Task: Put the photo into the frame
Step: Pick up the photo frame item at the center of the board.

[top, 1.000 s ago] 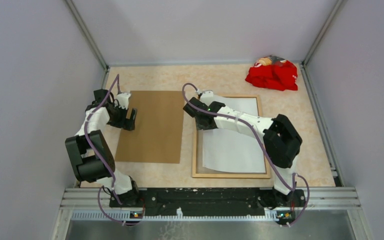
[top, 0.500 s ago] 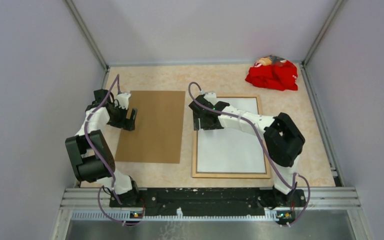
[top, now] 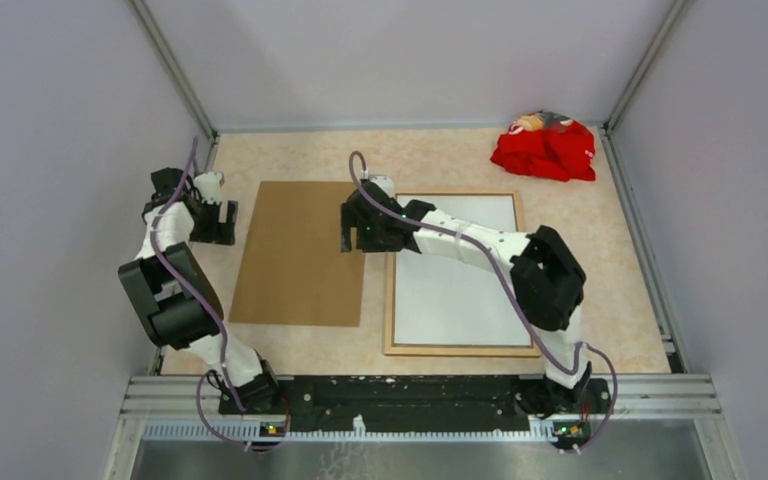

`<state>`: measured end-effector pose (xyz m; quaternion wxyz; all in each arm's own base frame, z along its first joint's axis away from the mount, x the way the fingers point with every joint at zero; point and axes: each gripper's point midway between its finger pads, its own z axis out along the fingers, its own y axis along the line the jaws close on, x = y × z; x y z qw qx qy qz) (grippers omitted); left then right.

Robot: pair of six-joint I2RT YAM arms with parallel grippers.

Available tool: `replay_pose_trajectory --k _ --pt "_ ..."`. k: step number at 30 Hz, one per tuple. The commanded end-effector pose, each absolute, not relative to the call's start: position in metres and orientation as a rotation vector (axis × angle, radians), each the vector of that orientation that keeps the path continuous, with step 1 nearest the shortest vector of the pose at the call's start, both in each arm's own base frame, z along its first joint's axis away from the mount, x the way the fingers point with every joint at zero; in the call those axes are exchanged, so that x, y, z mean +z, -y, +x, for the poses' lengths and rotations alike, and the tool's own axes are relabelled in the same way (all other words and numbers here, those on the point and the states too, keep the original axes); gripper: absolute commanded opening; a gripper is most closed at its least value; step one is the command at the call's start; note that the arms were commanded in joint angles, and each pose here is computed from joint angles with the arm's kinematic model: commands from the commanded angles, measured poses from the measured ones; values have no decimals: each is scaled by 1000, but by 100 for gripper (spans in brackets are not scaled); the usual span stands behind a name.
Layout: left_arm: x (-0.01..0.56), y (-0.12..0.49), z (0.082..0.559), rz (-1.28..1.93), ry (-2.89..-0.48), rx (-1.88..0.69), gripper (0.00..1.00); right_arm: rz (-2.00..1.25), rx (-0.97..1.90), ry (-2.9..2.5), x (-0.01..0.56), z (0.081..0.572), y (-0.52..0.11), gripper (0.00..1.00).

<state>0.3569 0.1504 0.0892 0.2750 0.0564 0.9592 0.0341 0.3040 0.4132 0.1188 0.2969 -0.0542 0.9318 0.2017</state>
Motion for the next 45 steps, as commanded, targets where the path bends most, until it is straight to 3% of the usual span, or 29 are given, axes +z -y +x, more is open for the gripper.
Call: replay_pose_trajectory --k 1,16,26,34,45 --pt "78 -183 363 45 -2569 260 93 -108 595 -2494 102 310 -442 83" --pt "8 -145 341 72 -2698 76 86 8 565 -2599 33 317 -444 83" --pt "-22 -107 325 173 -2794 -44 82 106 722 -2605 32 316 -452 82" --pt "-34 -88 313 251 -2851 -134 77 124 1029 -2488 90 319 -479 81" --pt "-26 -81 313 302 -2824 -167 77 -92 1699 -2054 242 285 -518 74"
